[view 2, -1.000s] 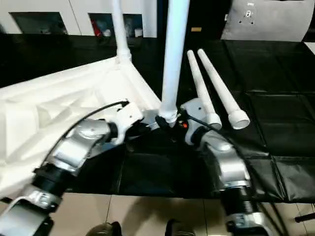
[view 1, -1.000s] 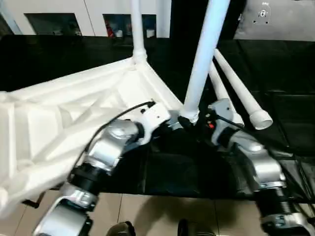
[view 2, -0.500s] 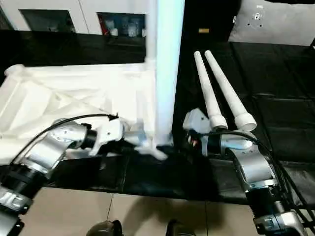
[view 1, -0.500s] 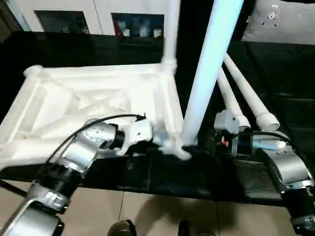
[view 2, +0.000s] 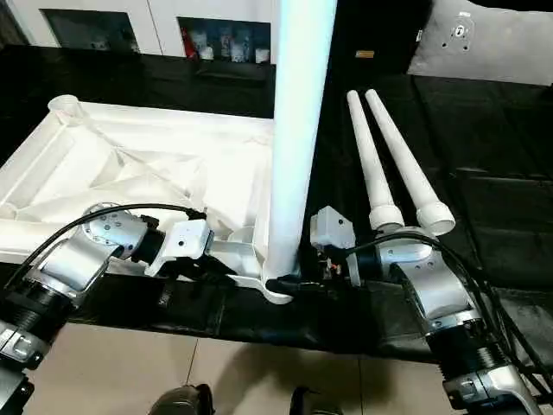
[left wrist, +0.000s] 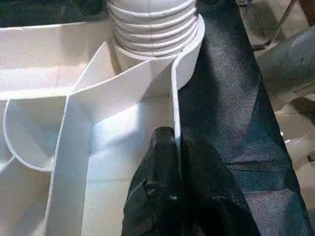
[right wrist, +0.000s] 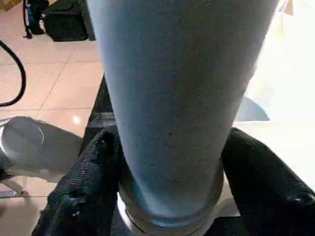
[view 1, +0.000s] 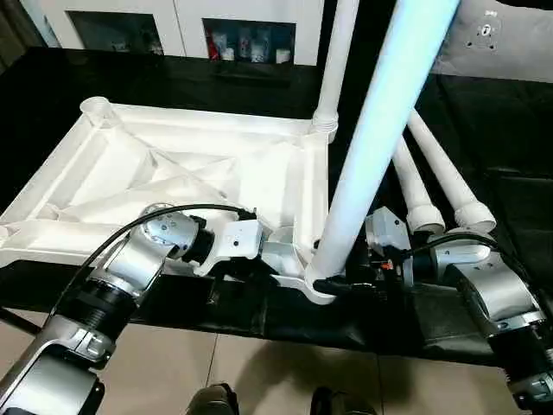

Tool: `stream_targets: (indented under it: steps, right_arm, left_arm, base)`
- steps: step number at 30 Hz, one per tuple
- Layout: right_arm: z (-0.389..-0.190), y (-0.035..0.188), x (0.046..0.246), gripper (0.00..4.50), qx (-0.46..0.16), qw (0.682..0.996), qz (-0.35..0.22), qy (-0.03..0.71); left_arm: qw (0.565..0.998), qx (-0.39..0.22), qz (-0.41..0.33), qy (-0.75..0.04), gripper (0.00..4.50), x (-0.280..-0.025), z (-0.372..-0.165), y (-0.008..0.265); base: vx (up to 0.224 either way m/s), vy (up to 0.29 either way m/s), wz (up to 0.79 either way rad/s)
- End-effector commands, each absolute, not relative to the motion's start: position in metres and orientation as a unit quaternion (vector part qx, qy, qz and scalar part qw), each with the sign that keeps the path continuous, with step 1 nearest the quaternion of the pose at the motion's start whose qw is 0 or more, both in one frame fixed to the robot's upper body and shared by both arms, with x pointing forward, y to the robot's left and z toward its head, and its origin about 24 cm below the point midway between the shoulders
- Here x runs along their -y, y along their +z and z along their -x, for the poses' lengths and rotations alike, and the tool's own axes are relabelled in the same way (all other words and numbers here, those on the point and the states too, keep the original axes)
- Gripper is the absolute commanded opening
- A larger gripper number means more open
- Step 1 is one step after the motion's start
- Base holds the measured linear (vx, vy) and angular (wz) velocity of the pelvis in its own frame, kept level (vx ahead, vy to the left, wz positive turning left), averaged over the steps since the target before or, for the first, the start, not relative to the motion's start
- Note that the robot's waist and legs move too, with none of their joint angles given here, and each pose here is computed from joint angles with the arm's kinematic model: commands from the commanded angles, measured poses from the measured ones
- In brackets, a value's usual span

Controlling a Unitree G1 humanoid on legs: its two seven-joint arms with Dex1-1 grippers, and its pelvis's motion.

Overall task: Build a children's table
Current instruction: Rotate leg to tighten

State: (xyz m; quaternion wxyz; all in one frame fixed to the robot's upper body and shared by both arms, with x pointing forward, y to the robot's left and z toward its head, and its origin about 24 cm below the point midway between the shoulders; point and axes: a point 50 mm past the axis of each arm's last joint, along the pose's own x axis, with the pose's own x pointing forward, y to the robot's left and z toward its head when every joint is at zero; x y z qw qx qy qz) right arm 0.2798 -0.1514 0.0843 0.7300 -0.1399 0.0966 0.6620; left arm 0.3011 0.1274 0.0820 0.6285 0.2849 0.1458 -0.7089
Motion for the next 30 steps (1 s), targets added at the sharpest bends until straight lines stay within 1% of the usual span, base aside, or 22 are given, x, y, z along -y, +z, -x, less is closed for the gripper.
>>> stream_targets:
  steps: [1, 4, 7, 8, 11, 12, 13, 16, 18, 20, 25, 27, 28, 29, 30]
  right_arm:
    - [-0.281, 0.085, 0.156, 2.81, -0.106, 0.731, 0.145, 0.658]
    - [-0.280, 0.084, 0.155, 2.62, -0.109, 0.729, 0.141, 0.661]
    - [-0.278, 0.081, 0.153, 2.59, -0.120, 0.733, 0.118, 0.660]
    - [-0.278, 0.081, 0.153, 2.59, -0.120, 0.733, 0.118, 0.660]
    - [-0.279, 0.073, 0.145, 2.57, -0.139, 0.770, 0.060, 0.620]
    - [-0.281, 0.070, 0.142, 2.57, -0.140, 0.786, 0.050, 0.600]
    - [-0.284, 0.065, 0.137, 2.57, -0.144, 0.809, 0.045, 0.568]
    - [-0.292, 0.055, 0.128, 2.56, -0.157, 0.852, 0.029, 0.499]
    - [-0.299, 0.052, 0.120, 2.56, -0.159, 0.879, -0.003, 0.450]
    - [-0.303, 0.052, 0.112, 2.56, -0.163, 0.895, -0.027, 0.414]
    - [-0.313, 0.051, 0.099, 2.56, -0.173, 0.928, -0.036, 0.329]
    - [-0.316, 0.052, 0.097, 2.56, -0.169, 0.935, -0.028, 0.312]
    - [-0.317, 0.054, 0.096, 2.56, -0.156, 0.938, -0.020, 0.310]
    - [-0.317, 0.054, 0.096, 2.56, -0.156, 0.938, -0.020, 0.310]
    - [-0.317, 0.055, 0.096, 2.91, -0.151, 0.939, -0.022, 0.310]
  left_arm:
    - [0.586, -0.139, -0.297, -0.741, 0.00, -0.120, -0.297, 0.084]
    - [0.587, -0.140, -0.296, -0.740, 0.00, -0.121, -0.298, 0.084]
    - [0.601, -0.143, -0.282, -0.734, 0.00, -0.121, -0.299, 0.083]
    - [0.601, -0.143, -0.282, -0.734, 0.00, -0.121, -0.299, 0.083]
    - [0.657, -0.145, -0.243, -0.699, 0.00, -0.117, -0.303, 0.084]
    - [0.678, -0.142, -0.232, -0.683, 0.00, -0.115, -0.304, 0.084]
    - [0.706, -0.138, -0.216, -0.660, 0.00, -0.109, -0.306, 0.085]
    - [0.757, -0.132, -0.187, -0.612, 0.00, -0.096, -0.309, 0.086]
    - [0.787, -0.128, -0.164, -0.580, 0.00, -0.085, -0.310, 0.087]
    - [0.816, -0.132, -0.138, -0.546, 0.00, -0.074, -0.312, 0.089]
    - [0.879, -0.129, -0.106, -0.446, 0.00, -0.055, -0.322, 0.095]
    - [0.888, -0.125, -0.110, -0.428, 0.00, -0.051, -0.323, 0.097]
    - [0.890, -0.122, -0.118, -0.424, 0.00, -0.049, -0.324, 0.099]
    - [0.890, -0.122, -0.118, -0.424, 0.00, -0.049, -0.324, 0.099]
    - [0.890, -0.122, -0.121, -0.422, 0.00, -0.049, -0.324, 0.099]
  base:
    - [0.000, 0.000, 0.00]
    - [0.000, 0.000, 0.00]
    - [0.000, 0.000, 0.00]
    - [0.000, 0.000, 0.00]
    - [0.000, 0.000, 0.00]
    - [0.000, 0.000, 0.00]
    - [0.000, 0.000, 0.00]
    - [0.000, 0.000, 0.00]
    - [0.000, 0.000, 0.00]
    - [0.000, 0.000, 0.00]
    - [0.000, 0.000, 0.00]
    - [0.000, 0.000, 0.00]
    - [0.000, 0.000, 0.00]
    - [0.000, 0.000, 0.00]
    - [0.000, 0.000, 0.00]
